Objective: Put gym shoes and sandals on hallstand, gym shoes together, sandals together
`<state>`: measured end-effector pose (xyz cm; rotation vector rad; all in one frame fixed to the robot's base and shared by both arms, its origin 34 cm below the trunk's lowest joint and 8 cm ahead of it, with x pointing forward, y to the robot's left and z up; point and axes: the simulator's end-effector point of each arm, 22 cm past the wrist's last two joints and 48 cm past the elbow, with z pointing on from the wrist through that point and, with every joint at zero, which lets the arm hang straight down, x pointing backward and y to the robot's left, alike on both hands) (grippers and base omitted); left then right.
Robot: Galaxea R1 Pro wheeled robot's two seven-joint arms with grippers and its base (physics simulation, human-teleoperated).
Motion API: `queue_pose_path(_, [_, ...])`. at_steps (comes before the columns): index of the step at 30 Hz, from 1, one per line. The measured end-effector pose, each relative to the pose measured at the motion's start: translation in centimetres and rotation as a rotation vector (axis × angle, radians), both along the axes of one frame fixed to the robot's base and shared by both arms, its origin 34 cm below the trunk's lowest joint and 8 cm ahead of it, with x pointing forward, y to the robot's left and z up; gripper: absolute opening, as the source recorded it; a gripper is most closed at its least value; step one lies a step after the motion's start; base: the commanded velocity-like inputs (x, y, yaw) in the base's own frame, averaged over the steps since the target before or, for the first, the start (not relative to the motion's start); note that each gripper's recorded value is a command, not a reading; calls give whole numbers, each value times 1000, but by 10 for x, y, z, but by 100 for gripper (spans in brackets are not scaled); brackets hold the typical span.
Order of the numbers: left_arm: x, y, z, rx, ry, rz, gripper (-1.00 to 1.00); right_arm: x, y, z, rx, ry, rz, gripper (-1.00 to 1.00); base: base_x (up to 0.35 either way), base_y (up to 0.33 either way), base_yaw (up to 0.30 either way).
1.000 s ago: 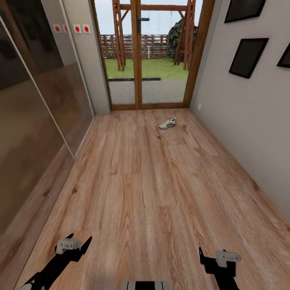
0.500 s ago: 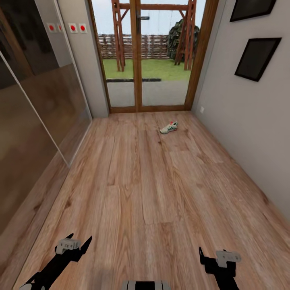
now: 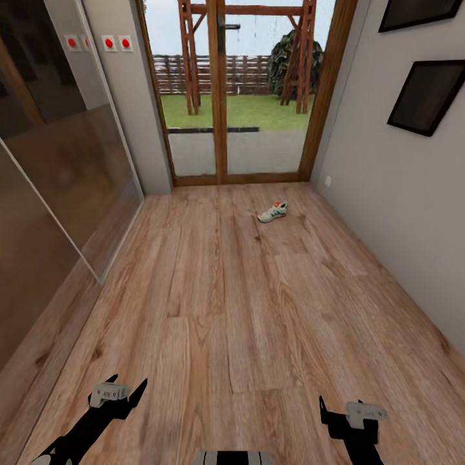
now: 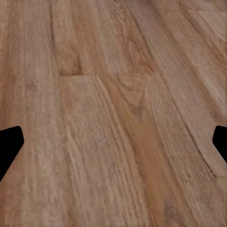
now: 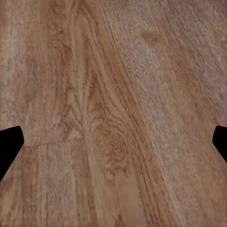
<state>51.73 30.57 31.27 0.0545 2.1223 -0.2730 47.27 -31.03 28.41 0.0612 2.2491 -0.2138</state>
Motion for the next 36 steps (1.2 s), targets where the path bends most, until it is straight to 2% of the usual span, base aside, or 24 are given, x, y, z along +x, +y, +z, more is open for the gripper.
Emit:
queue_pose_path(17, [0, 0, 0, 0, 0, 0, 100, 0, 1, 0, 3, 0, -2, 100, 330, 0, 0])
queue_pose_path(36, [0, 0, 0, 0, 0, 0, 100, 0, 12, -1, 25, -2, -10, 100, 330, 0, 0])
